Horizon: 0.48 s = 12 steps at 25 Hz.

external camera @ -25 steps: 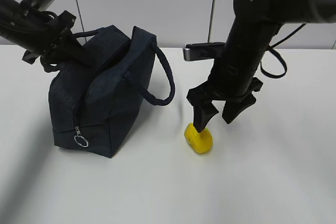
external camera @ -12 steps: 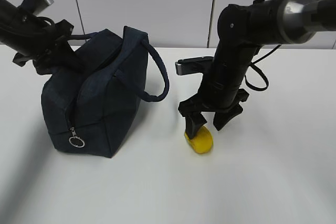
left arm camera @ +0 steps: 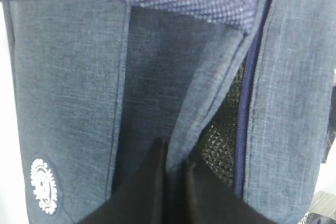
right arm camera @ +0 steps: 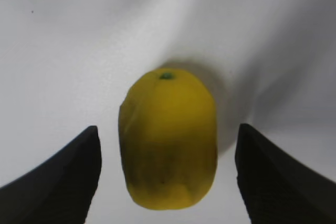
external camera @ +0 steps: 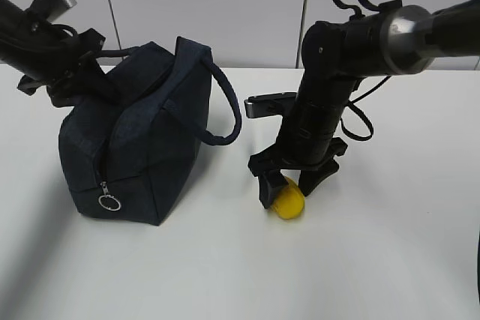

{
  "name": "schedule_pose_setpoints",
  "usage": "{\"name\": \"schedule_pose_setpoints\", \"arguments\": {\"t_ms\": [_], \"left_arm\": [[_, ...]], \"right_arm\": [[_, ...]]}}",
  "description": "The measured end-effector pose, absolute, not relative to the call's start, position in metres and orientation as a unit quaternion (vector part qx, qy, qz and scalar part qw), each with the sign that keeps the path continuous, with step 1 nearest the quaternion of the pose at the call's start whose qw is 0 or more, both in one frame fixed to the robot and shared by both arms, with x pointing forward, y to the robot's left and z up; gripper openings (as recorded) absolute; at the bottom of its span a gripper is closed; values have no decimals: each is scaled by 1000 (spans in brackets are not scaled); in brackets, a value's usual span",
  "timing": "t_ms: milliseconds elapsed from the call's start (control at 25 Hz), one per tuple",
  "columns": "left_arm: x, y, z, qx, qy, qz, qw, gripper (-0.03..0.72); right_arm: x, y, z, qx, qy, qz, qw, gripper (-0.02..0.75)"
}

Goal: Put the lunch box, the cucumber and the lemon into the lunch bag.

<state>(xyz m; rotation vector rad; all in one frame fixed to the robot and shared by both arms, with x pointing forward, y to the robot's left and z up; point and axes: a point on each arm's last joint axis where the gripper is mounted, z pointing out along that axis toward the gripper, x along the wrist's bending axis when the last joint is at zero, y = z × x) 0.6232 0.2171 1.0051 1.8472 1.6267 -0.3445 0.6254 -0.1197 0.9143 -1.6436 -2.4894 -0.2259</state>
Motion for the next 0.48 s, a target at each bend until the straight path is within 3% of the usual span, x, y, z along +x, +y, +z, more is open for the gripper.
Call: {"name": "schedule_pose_setpoints", "arguments": {"t_ms": [480], "left_arm": [[624,217,1005,702,621,-130,323,8]], "right_arm": [[625,-120,902,-549,-829,-60,88,590]]}}
